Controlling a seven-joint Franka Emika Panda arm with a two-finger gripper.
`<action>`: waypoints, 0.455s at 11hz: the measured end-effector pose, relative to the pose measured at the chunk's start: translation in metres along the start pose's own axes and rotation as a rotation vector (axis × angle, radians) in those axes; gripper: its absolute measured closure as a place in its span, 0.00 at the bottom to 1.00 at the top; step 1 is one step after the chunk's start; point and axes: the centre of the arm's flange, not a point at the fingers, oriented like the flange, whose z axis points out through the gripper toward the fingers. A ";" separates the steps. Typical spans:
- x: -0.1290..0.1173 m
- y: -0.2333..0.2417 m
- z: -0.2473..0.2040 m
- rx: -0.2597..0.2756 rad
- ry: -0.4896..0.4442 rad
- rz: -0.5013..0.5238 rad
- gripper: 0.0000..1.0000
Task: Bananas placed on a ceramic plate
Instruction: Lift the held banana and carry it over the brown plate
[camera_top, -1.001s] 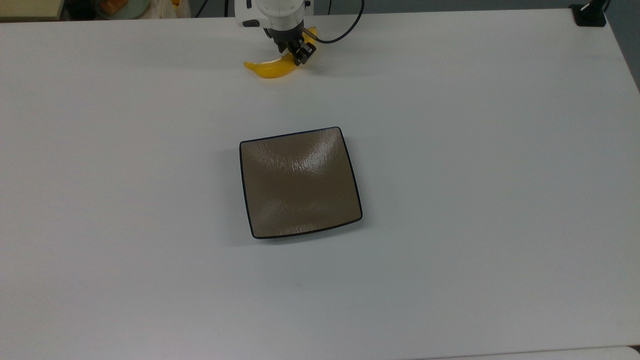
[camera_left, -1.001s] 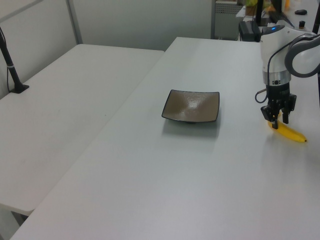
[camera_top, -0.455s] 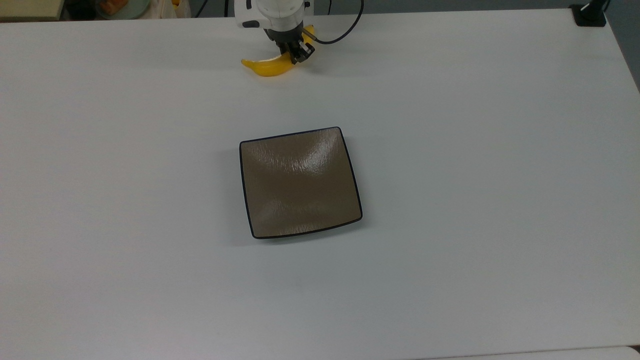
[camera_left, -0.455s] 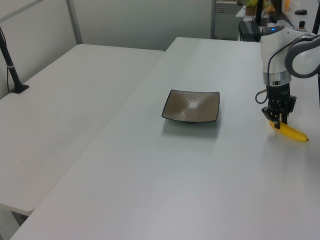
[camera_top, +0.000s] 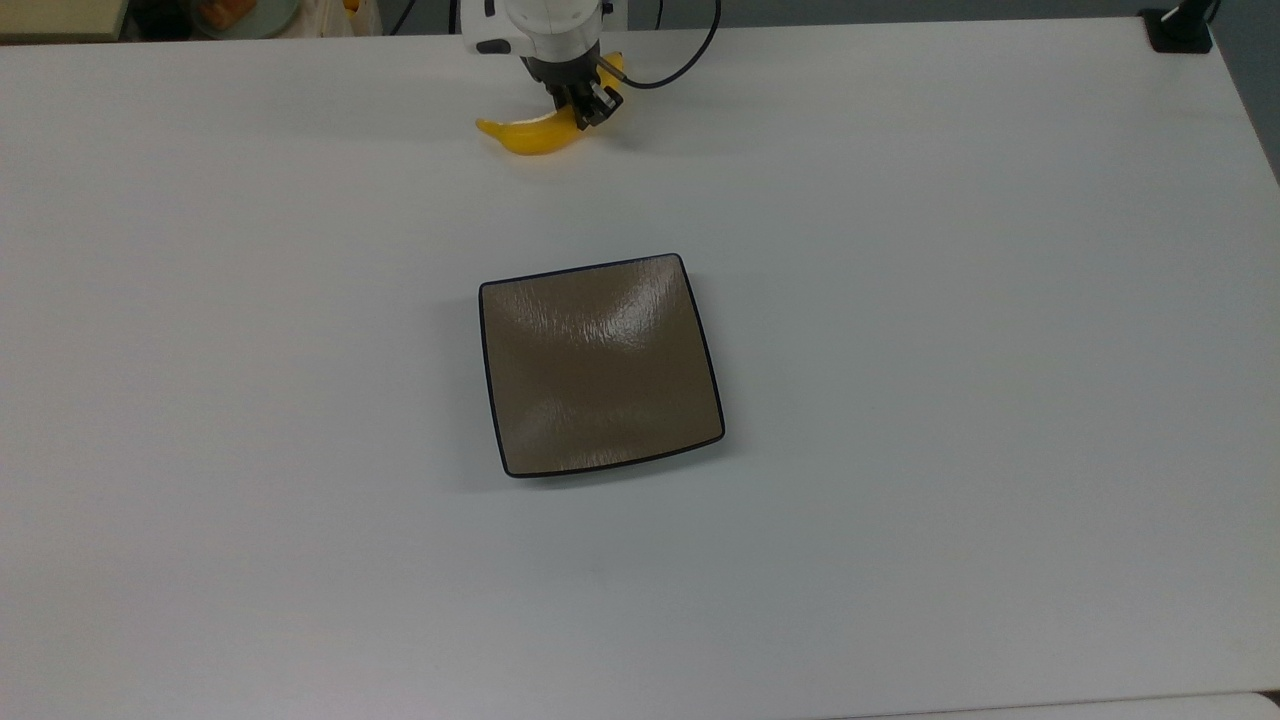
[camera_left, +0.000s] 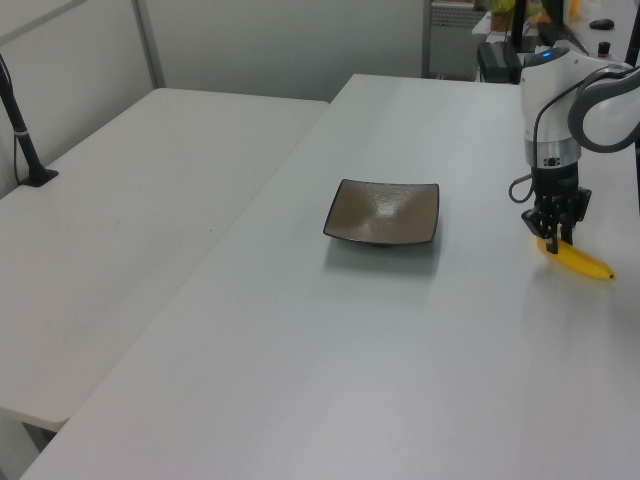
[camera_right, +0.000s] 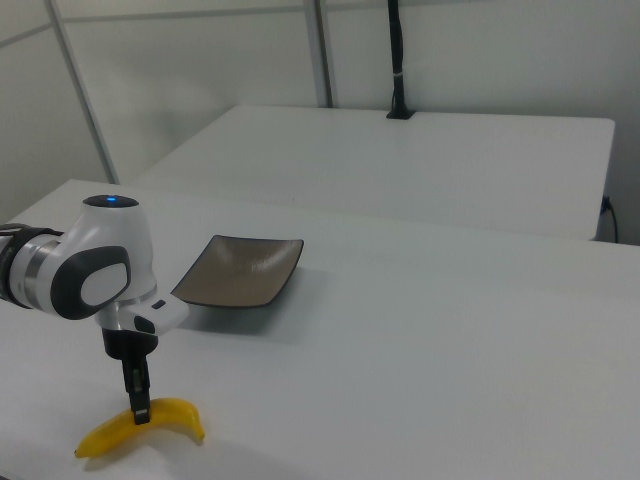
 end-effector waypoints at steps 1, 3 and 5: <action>0.000 0.000 -0.001 0.001 0.001 0.000 0.68; 0.003 -0.003 -0.007 0.010 0.011 -0.001 0.68; 0.009 -0.008 -0.025 0.029 0.030 -0.003 0.68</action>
